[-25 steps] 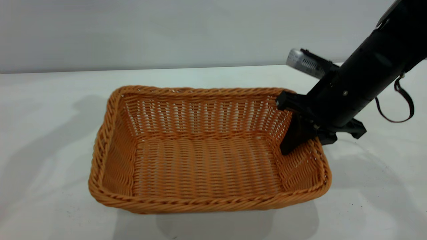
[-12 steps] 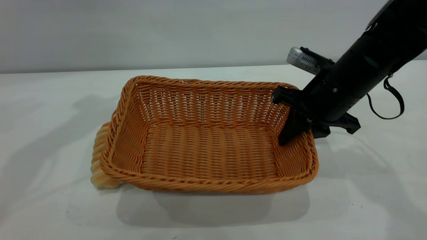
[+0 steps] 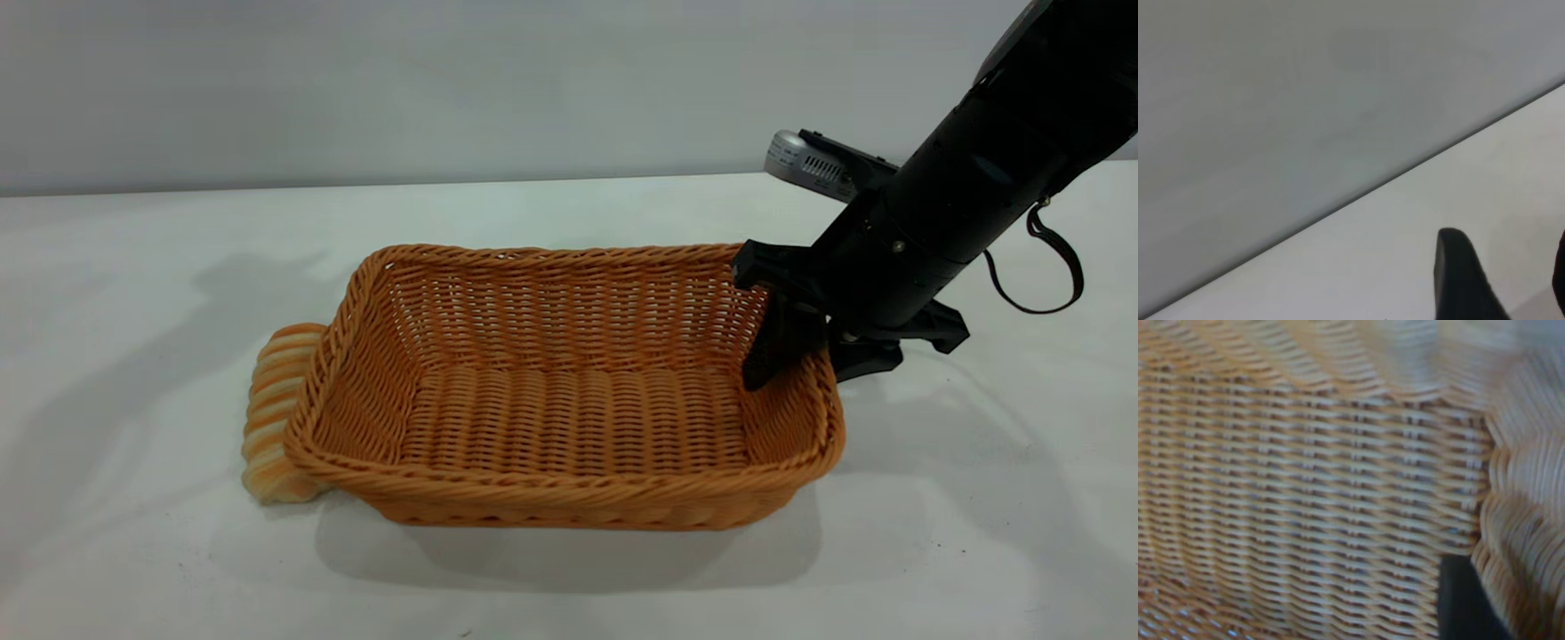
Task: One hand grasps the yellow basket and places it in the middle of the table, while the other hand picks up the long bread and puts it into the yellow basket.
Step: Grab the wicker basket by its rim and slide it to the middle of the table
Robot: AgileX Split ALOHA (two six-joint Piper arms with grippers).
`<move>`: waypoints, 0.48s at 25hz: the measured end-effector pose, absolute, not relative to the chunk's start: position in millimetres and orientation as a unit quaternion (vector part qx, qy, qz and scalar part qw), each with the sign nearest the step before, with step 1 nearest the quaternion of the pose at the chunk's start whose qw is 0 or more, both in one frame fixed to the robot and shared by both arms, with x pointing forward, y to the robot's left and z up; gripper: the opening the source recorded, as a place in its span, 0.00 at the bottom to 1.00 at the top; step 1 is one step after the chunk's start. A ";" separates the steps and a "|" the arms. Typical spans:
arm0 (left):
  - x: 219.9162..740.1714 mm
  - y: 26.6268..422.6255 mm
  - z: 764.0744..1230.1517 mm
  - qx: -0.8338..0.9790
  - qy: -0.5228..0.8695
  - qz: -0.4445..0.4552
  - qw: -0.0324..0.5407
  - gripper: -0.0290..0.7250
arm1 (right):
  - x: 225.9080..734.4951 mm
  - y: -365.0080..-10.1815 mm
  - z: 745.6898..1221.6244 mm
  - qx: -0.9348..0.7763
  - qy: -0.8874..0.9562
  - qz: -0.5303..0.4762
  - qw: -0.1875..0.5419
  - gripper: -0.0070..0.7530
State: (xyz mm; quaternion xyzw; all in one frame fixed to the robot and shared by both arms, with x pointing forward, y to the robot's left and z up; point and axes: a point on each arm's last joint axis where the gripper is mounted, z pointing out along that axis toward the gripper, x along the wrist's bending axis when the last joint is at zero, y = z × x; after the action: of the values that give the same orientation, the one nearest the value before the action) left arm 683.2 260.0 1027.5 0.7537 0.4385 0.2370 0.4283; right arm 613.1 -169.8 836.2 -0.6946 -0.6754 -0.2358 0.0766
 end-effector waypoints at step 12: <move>683.2 260.0 1027.5 0.754 0.439 0.237 0.428 0.58 | 614.0 -176.2 835.7 -0.688 -0.685 -0.229 0.068 0.66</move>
State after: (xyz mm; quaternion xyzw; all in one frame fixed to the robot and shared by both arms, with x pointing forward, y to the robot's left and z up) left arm 683.2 260.0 1027.5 0.7537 0.4385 0.2370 0.4283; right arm 614.0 -176.2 835.7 -0.6877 -0.6855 -0.2291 0.0684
